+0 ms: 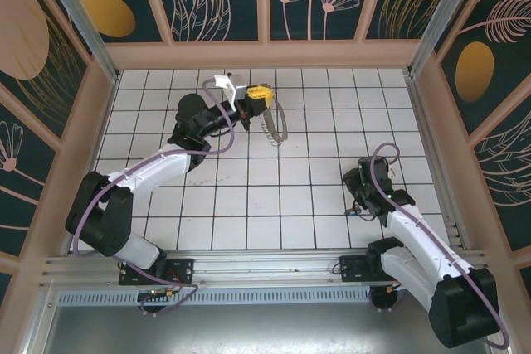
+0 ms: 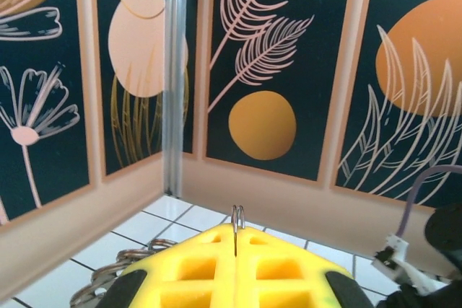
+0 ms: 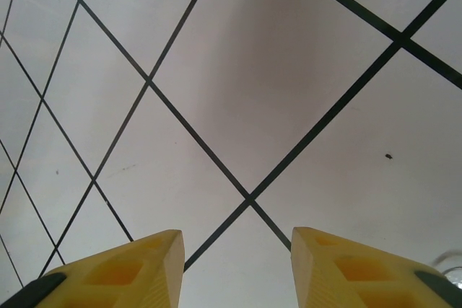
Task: Put the keys on the keyring
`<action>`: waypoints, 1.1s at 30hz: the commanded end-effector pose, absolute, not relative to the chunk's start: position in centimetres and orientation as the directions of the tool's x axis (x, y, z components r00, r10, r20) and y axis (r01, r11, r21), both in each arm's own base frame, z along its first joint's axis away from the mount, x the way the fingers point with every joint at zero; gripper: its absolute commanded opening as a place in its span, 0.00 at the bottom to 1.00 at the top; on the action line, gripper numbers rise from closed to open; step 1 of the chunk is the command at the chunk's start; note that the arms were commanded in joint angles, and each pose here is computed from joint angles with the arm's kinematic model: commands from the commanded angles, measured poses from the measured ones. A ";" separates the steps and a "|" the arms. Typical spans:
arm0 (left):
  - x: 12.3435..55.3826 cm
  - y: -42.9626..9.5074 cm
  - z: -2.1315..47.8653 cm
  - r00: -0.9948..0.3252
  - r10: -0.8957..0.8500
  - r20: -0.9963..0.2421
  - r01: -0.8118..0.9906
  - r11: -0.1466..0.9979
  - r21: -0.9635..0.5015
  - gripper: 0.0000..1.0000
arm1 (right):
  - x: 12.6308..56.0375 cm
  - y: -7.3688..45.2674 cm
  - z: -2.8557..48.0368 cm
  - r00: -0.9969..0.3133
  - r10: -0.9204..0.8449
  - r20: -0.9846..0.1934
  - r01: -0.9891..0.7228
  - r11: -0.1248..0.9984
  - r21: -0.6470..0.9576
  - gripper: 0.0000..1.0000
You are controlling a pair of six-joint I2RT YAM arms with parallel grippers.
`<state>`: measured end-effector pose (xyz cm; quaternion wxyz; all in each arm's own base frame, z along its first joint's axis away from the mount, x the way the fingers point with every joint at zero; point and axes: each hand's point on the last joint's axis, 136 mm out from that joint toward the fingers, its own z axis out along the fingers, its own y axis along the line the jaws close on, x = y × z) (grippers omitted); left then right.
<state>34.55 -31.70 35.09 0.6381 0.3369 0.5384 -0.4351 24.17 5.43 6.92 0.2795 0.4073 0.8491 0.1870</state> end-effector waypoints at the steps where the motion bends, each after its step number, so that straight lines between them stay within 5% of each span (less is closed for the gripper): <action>1: 34.9 -31.6 36.4 0.216 -0.147 -0.965 0.886 0.444 0.130 0.00 | 24.6 5.3 7.0 -0.498 0.804 -0.326 0.584 0.589 0.560 0.44; 11: 34.7 -31.6 35.0 0.320 -0.034 -0.947 0.853 0.445 0.273 0.00 | 25.8 5.8 7.3 -0.514 0.793 -0.327 0.555 0.599 0.578 0.44; 20: 34.3 -31.9 34.5 0.259 -0.064 -0.964 0.885 0.414 0.211 0.00 | 29.0 7.6 10.8 -0.528 0.768 -0.363 0.410 0.605 0.683 0.44; 33: 35.5 -35.2 32.0 -0.240 -0.094 -0.966 0.940 0.225 -0.256 0.00 | 37.1 14.8 27.7 -0.551 0.573 -0.607 -0.287 0.553 0.783 0.38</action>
